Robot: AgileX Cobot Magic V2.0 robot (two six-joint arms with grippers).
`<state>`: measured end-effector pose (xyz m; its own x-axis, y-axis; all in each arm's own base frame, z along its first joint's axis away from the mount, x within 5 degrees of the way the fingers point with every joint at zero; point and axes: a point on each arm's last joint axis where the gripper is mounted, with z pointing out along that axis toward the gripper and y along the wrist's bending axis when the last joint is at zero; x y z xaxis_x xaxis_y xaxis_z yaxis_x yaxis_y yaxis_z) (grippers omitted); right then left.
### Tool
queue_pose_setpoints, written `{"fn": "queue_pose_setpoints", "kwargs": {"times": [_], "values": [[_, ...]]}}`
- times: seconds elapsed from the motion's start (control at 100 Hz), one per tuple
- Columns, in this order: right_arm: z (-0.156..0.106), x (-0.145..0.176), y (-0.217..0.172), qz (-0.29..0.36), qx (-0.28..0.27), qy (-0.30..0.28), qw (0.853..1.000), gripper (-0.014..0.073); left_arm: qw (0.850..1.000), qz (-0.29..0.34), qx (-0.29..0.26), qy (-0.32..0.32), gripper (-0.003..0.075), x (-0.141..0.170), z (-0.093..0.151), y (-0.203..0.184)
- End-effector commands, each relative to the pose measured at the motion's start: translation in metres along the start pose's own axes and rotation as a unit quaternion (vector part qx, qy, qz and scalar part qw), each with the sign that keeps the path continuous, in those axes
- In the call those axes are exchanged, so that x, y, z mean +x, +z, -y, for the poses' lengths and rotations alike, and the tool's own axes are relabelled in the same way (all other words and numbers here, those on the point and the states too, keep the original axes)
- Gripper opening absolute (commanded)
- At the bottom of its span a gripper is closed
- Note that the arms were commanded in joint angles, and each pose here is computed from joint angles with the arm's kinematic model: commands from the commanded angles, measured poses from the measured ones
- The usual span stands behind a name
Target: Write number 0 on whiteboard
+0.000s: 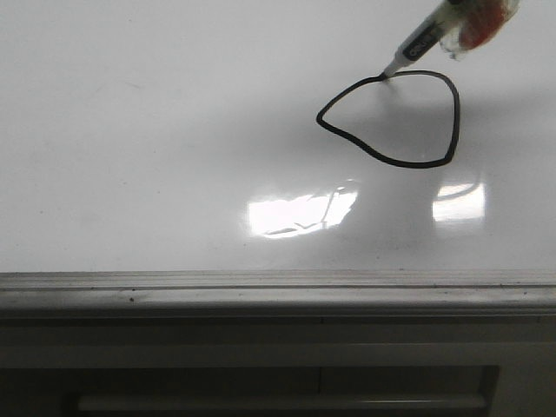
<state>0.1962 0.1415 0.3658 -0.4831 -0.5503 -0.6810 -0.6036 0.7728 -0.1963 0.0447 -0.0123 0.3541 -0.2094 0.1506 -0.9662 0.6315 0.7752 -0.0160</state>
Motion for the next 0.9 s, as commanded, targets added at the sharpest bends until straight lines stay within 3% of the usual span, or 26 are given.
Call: {"fn": "queue_pose_setpoints", "kwargs": {"times": [0.0, 0.22, 0.42, 0.49, 0.66, 0.77, 0.89], "values": [[0.002, -0.008, 0.001, 0.023, 0.012, -0.005, 1.0, -0.0046, 0.999, 0.037, 0.009, 0.002, -0.002, -0.012, 0.002, -0.001], [0.003, -0.018, -0.018, 0.042, 0.009, -0.001, 0.999, -0.0046, 0.999, 0.034, 0.016, -0.006, -0.002, -0.011, 0.003, -0.001], [-0.022, -0.046, -0.096, 0.183, -0.058, -0.036, 0.981, -0.0047, 0.998, 0.03, 0.049, -0.023, -0.0011, -0.011, 0.009, -0.001], [-0.039, -0.047, -0.107, 0.207, -0.096, -0.057, 0.972, -0.0047, 0.996, 0.033, 0.079, -0.002, 0.0053, -0.013, 0.016, 0.002], [-0.089, -0.036, -0.102, 0.202, -0.17, -0.173, 0.949, -0.0047, 0.987, -0.007, 0.148, 0.056, 0.0381, -0.019, 0.041, 0.026], [-0.12, -0.025, -0.093, 0.198, -0.209, -0.225, 0.931, -0.0047, 0.975, -0.045, 0.186, 0.113, 0.0407, -0.026, 0.056, 0.04], [-0.136, -0.017, -0.087, 0.185, -0.229, -0.246, 0.924, -0.0047, 0.966, -0.057, 0.214, 0.135, 0.0406, -0.039, 0.068, 0.053]]}}
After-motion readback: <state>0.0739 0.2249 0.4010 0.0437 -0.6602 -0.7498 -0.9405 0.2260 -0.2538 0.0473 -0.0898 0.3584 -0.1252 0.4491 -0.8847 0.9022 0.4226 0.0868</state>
